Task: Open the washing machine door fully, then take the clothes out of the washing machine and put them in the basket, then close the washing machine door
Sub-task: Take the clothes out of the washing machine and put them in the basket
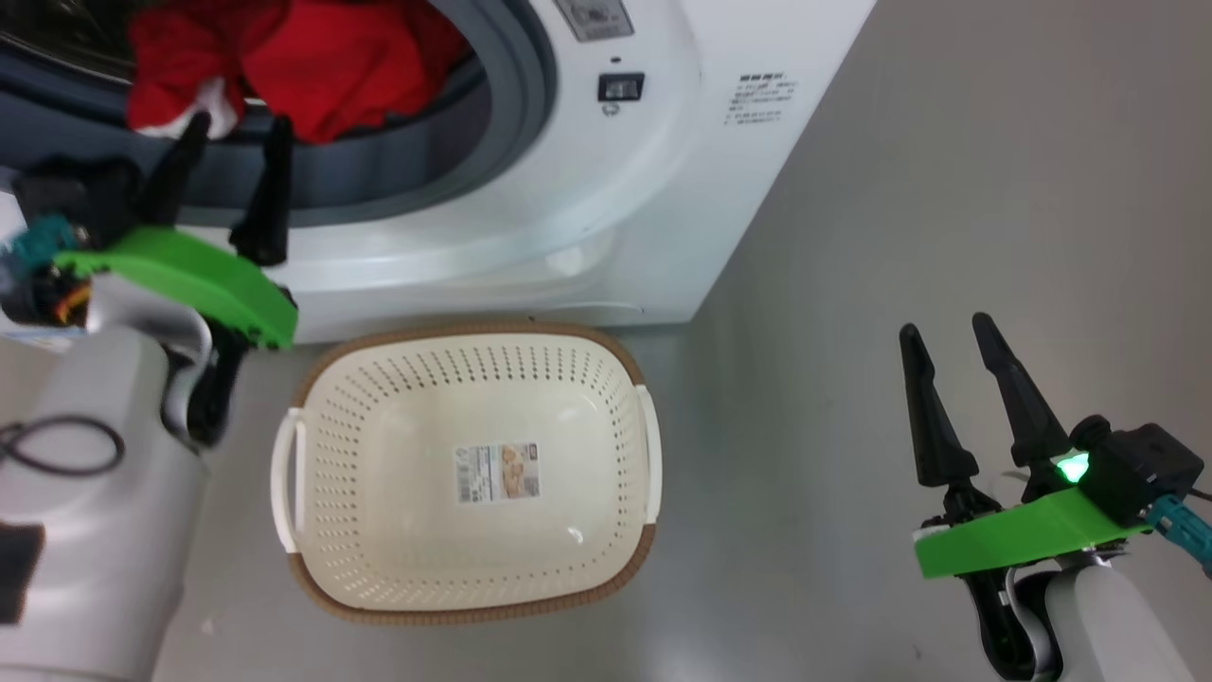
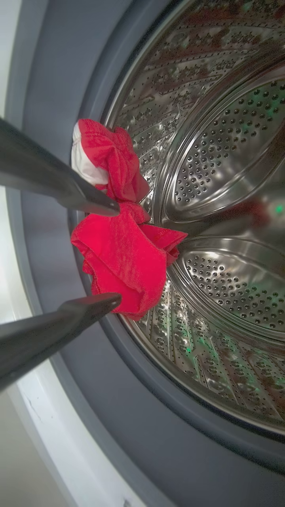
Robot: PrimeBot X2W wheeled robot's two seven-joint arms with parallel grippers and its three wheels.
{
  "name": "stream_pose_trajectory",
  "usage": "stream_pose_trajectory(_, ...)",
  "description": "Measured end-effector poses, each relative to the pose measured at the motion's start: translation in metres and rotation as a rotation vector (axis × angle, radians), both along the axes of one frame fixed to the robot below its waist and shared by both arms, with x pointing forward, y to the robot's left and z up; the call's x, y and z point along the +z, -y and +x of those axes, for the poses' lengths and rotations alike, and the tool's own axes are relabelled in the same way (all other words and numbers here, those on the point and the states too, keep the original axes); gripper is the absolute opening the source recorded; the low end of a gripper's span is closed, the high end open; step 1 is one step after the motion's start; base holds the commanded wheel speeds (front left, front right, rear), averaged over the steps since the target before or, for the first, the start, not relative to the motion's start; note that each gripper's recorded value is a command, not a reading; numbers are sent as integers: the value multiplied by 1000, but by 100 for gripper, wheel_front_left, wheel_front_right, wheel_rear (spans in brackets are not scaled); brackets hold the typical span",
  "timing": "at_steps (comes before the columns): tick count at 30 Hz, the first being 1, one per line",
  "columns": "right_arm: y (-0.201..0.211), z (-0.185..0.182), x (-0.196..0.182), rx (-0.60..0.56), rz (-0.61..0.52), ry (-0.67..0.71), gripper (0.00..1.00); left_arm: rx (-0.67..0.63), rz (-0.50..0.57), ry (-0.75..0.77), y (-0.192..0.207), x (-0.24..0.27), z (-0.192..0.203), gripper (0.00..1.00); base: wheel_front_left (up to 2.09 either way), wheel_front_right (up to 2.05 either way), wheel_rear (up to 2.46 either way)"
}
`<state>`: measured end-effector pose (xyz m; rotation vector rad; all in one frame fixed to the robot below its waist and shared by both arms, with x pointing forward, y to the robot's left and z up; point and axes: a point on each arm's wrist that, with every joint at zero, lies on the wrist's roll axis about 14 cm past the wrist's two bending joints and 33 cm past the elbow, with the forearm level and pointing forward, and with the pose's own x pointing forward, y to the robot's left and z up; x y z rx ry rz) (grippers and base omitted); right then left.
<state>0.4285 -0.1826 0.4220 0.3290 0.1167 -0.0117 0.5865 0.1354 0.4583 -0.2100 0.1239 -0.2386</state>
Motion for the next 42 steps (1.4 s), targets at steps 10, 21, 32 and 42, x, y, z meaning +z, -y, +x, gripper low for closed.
stream_pose_trajectory(10, 4, 17, -29, -2, -10, -55, 100, -10, 50, -171, 5, -59, 51, 100, 0, 0, 0)
stream_pose_trajectory(21, 1, 24, -40, 13, -13, -71, 100, -23, 81, -228, 9, -84, 76, 100, 0, 0, 0)
stream_pose_trajectory(32, 4, 23, -40, 5, -12, -73, 100, -45, 90, -206, 15, -82, 83, 0, 0, 0, 0)
stream_pose_trajectory(42, -1, 27, -32, 15, -4, -49, 100, -48, 40, -143, 21, -61, 77, 0, 0, 0, 0)
